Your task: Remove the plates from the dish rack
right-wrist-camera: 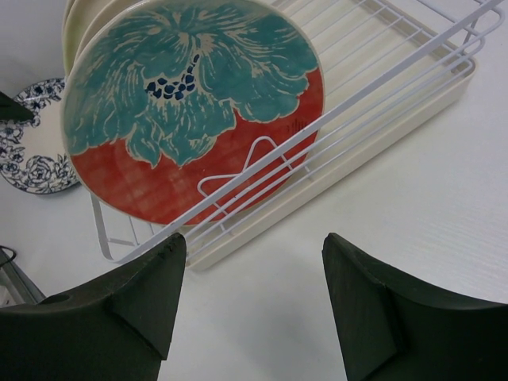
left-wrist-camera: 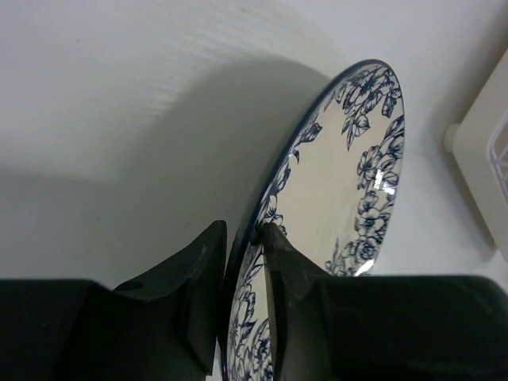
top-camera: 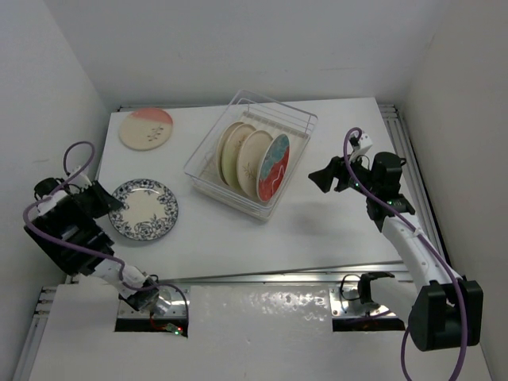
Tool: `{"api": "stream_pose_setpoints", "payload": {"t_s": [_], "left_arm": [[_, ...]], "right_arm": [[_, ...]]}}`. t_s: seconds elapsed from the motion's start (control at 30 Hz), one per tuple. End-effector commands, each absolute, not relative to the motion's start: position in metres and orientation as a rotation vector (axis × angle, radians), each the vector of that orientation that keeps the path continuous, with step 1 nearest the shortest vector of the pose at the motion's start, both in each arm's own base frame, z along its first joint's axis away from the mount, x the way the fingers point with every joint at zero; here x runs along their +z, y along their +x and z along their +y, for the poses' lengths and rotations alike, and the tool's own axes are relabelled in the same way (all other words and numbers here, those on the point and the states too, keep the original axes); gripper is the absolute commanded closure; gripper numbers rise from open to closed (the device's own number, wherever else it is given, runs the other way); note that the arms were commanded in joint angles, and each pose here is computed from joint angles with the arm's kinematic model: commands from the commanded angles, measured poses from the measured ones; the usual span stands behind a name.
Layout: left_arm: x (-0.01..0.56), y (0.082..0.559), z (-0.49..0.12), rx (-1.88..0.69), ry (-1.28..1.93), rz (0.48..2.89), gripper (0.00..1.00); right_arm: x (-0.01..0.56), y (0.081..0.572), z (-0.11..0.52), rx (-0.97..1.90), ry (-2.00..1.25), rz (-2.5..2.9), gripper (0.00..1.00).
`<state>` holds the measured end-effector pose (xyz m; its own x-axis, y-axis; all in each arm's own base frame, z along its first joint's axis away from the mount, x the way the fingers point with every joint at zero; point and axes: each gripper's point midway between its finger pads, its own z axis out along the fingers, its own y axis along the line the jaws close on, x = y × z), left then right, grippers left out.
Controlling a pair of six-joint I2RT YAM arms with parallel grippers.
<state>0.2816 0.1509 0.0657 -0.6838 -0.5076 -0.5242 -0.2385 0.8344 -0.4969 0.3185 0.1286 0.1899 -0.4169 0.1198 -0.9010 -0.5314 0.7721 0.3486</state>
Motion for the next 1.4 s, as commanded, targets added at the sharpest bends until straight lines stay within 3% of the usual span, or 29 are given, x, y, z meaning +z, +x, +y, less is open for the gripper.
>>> {"api": "stream_pose_setpoints", "payload": {"t_s": [0.0, 0.27, 0.4, 0.6, 0.8, 1.0, 1.07, 1.13, 1.27, 1.37], "left_arm": [[0.062, 0.288, 0.159, -0.559, -0.451, 2.32, 0.77], [0.018, 0.259, 0.164, -0.583, -0.475, 2.492, 0.75], [0.004, 0.243, 0.163, -0.607, -0.389, 2.592, 0.93], [-0.009, 0.213, 0.166, -0.551, -0.072, 2.73, 0.99], [-0.01, 0.214, 0.178, -0.489, -0.043, 2.757, 0.98], [-0.012, 0.22, 0.2, -0.403, -0.098, 2.792, 0.85], [-0.008, 0.227, 0.207, -0.37, -0.126, 2.777, 0.86], [-0.004, 0.234, 0.217, -0.316, -0.142, 2.759, 0.94], [-0.004, 0.237, 0.234, -0.215, -0.165, 2.768, 0.93], [-0.009, 0.234, 0.238, -0.201, -0.177, 2.799, 0.82]], "right_arm": [[0.21, 0.326, 0.13, 0.734, -0.317, 1.825, 0.31], [0.216, 0.327, 0.124, 0.696, -0.261, 1.828, 0.32], [0.223, 0.328, 0.123, 0.679, -0.265, 1.831, 0.32], [0.222, 0.327, 0.12, 0.66, -0.26, 1.846, 0.32], [0.219, 0.327, 0.121, 0.665, -0.253, 1.851, 0.32], [0.218, 0.327, 0.119, 0.651, -0.266, 1.856, 0.32], [0.219, 0.327, 0.12, 0.653, -0.266, 1.856, 0.32], [0.217, 0.327, 0.12, 0.654, -0.268, 1.859, 0.32], [0.216, 0.328, 0.12, 0.654, -0.271, 1.857, 0.31], [0.218, 0.329, 0.121, 0.651, -0.277, 1.855, 0.31]]}}
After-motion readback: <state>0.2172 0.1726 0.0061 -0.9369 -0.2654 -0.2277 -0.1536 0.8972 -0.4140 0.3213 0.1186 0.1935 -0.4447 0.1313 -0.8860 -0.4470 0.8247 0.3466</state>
